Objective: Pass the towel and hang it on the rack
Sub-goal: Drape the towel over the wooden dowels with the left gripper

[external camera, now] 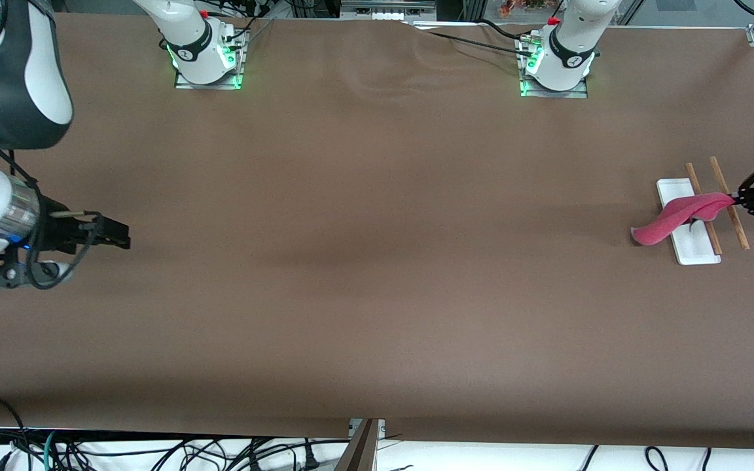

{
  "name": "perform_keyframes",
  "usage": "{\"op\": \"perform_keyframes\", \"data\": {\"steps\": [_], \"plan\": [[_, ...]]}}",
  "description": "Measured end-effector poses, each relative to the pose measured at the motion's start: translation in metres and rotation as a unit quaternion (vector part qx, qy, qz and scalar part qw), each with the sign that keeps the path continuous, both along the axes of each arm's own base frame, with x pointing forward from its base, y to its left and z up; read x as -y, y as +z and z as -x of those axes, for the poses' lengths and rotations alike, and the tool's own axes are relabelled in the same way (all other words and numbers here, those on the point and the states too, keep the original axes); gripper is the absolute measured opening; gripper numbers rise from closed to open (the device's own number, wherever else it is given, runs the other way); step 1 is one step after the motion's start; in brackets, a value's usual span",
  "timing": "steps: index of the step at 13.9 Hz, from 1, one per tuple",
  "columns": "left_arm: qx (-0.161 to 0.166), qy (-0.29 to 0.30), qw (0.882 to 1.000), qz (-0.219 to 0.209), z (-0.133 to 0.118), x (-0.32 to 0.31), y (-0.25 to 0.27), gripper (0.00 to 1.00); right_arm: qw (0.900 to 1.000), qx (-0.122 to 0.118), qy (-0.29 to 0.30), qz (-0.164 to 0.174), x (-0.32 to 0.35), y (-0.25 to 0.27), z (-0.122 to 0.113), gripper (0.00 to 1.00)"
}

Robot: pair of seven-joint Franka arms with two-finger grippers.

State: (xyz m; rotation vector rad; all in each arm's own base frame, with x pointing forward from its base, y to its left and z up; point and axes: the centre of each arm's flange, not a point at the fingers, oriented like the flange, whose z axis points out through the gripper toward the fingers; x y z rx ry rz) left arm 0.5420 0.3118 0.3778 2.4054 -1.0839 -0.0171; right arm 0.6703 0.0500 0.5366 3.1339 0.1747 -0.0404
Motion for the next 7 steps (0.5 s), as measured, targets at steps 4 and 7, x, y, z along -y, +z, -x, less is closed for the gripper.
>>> {"op": "perform_keyframes", "data": {"steps": [4,7], "plan": [[0.011,-0.028,1.000,-0.001,0.019,-0.044,0.017,0.02,1.000,0.004,-0.013,0.015,0.024,0.027,0.034,1.00],[0.016,-0.045,0.999,0.001,0.031,-0.069,0.006,0.02,1.000,0.004,-0.012,0.020,0.023,0.039,0.064,1.00]]}}
